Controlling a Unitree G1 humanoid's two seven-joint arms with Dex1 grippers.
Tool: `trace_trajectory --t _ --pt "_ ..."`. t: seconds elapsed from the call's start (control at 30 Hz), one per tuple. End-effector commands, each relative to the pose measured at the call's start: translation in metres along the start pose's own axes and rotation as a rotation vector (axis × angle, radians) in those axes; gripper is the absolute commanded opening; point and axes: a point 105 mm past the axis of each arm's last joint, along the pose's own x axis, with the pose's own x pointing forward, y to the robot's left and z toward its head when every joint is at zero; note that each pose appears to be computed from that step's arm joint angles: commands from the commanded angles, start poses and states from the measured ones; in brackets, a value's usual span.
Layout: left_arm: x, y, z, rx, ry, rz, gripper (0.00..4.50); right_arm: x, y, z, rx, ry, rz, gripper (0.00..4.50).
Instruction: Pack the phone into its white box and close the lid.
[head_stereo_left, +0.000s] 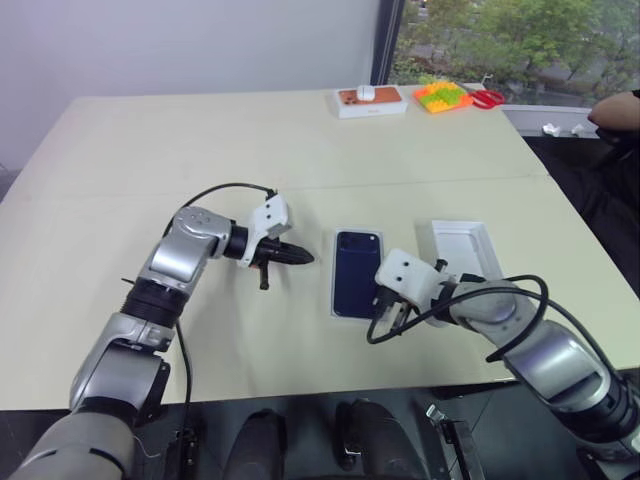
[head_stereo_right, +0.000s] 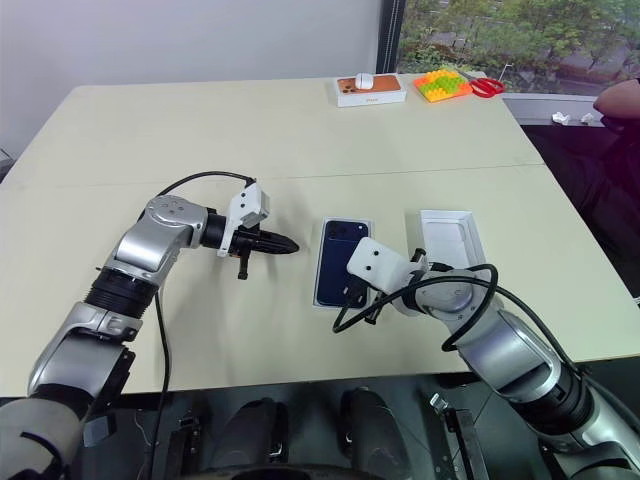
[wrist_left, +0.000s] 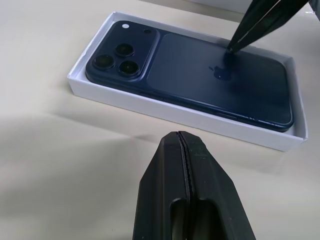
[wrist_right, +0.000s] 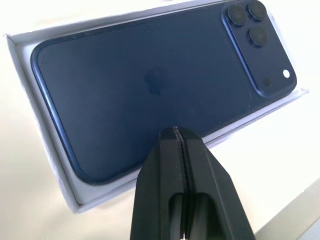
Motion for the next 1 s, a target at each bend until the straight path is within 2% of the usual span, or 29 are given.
trace_trajectory --t 0.03,0.23,0.3,0.6,0.7,0.93,0.97,1.0 --pt "-0.010 0.010 0.006 0.013 -0.020 0.062 0.00 -0.011 -0.013 0.013 -0.039 -0.047 -0.054 0.02" --pt "-0.030 0.021 0.015 -0.052 -0.086 0.126 0.00 -0.035 -0.038 0.020 -0.020 -0.085 -0.133 0.02" --pt "-0.034 0.022 0.012 -0.046 -0.067 0.130 0.00 -0.042 -0.041 0.020 0.007 -0.101 -0.138 0.02" --pt "-0.026 0.012 0.003 -0.015 -0.012 0.057 0.00 -0.055 -0.048 -0.002 0.104 -0.038 -0.160 0.02" --pt "-0.020 0.003 0.002 -0.010 -0.001 -0.011 0.81 -0.051 -0.039 0.003 0.102 -0.054 -0.129 0.00" --pt "-0.011 -0.002 0.002 0.053 0.040 -0.046 4.20 -0.041 -0.026 0.008 0.104 -0.070 -0.093 0.00" --pt "-0.010 -0.004 0.001 0.065 0.050 -0.059 4.44 -0.040 -0.025 0.008 0.105 -0.070 -0.092 0.00" --pt "-0.008 -0.007 0.000 0.081 0.059 -0.082 4.44 -0.039 -0.025 0.008 0.105 -0.068 -0.093 0.00"
